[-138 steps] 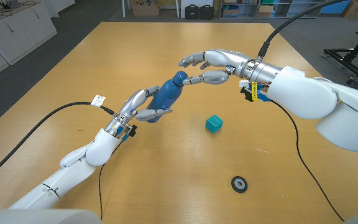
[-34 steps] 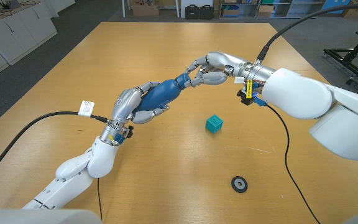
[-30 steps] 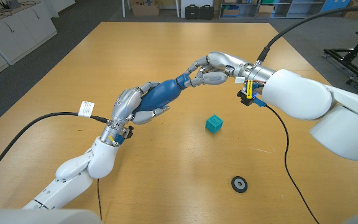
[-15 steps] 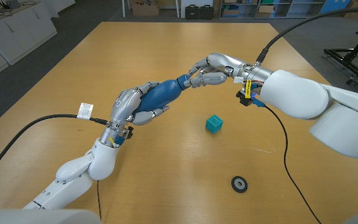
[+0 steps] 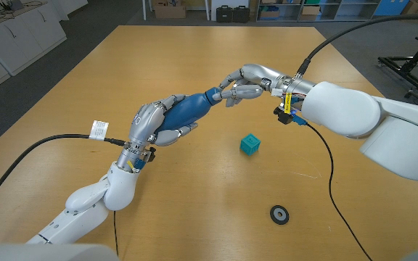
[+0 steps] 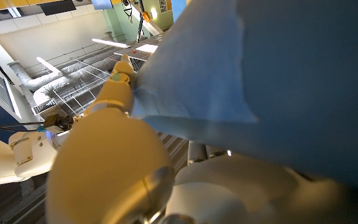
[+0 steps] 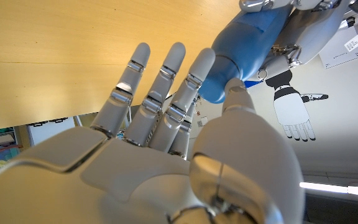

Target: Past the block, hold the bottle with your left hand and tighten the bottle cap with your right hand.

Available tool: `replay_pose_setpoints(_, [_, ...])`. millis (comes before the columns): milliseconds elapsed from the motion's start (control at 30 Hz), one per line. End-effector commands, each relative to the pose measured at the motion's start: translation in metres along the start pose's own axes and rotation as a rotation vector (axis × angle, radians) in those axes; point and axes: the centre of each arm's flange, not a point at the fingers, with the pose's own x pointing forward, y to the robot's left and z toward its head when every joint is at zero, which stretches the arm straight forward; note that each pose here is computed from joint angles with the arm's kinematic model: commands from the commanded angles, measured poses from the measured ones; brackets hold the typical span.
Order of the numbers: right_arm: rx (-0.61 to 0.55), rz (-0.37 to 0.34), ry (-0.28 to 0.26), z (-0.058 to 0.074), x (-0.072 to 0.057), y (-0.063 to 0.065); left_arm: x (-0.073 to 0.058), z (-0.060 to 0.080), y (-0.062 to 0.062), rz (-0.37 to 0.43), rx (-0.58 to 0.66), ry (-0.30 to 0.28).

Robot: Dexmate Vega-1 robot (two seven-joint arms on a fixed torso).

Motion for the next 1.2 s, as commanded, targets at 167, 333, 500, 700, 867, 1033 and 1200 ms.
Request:
replay_pose_setpoints(167, [0.047,-0.004,0.009,0.001,0.0,0.002,0.001,0.002,0.0,0.01,0.002,-0.007])
replay_pose_setpoints(333, [0.075,-0.032,0.031,0.0,-0.003,0.002,0.0,0.001,-0.001,0.009,0.0,-0.004])
replay_pose_setpoints(500, [0.102,-0.062,0.063,-0.002,-0.008,0.0,-0.001,0.001,-0.002,0.009,0.001,0.0])
replay_pose_setpoints(700, [0.077,-0.051,0.103,0.0,-0.009,-0.001,-0.001,0.001,-0.002,0.007,0.002,-0.003])
replay_pose_setpoints(867, [0.047,-0.042,0.146,0.002,-0.009,-0.001,-0.001,0.002,-0.003,0.005,0.002,-0.006])
replay_pose_setpoints(1033, [0.019,-0.029,0.195,0.003,-0.009,-0.002,-0.002,0.003,-0.003,0.008,0.0,-0.005])
replay_pose_setpoints(1200, [-0.033,-0.086,0.221,0.002,-0.013,-0.003,-0.003,0.003,-0.003,0.013,-0.002,-0.002])
